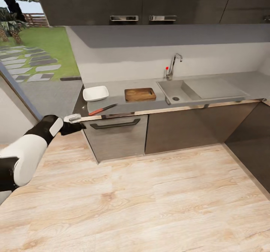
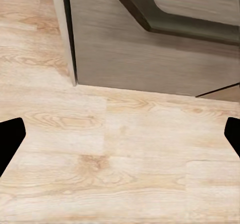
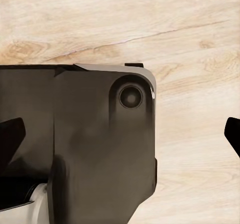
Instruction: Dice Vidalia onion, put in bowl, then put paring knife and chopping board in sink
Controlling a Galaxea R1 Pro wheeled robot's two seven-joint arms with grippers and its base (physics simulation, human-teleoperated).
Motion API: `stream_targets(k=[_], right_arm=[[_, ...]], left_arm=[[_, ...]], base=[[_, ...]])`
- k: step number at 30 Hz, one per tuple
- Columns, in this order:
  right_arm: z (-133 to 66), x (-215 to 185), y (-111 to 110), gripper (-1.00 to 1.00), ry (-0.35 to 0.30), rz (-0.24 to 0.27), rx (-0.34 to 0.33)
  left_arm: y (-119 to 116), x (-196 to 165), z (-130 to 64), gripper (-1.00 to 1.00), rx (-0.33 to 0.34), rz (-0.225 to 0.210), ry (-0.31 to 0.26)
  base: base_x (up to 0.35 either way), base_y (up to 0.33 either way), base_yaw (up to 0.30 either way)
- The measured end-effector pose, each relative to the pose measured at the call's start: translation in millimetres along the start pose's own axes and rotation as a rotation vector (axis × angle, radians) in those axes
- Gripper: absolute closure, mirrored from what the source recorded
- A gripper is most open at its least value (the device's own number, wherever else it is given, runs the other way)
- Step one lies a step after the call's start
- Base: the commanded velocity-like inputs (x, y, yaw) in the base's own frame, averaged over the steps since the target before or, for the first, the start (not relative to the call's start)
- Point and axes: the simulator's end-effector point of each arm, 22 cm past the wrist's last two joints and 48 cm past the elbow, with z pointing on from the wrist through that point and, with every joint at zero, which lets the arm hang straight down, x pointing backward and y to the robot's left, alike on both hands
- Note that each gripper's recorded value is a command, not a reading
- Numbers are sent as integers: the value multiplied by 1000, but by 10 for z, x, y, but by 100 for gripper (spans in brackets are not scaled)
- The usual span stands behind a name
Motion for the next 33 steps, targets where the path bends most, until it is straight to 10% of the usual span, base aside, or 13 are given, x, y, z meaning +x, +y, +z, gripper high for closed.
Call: stream_targets(k=[16,33], right_arm=[[0,0,0,-100,0,0,0],[0,1,0,-100,0,0,0]], left_arm=[[260,700,428,-100,-67,21,-15],[605,3033,841,-100,-100,109,6]], base=[[0,0,0],[0,0,0]])
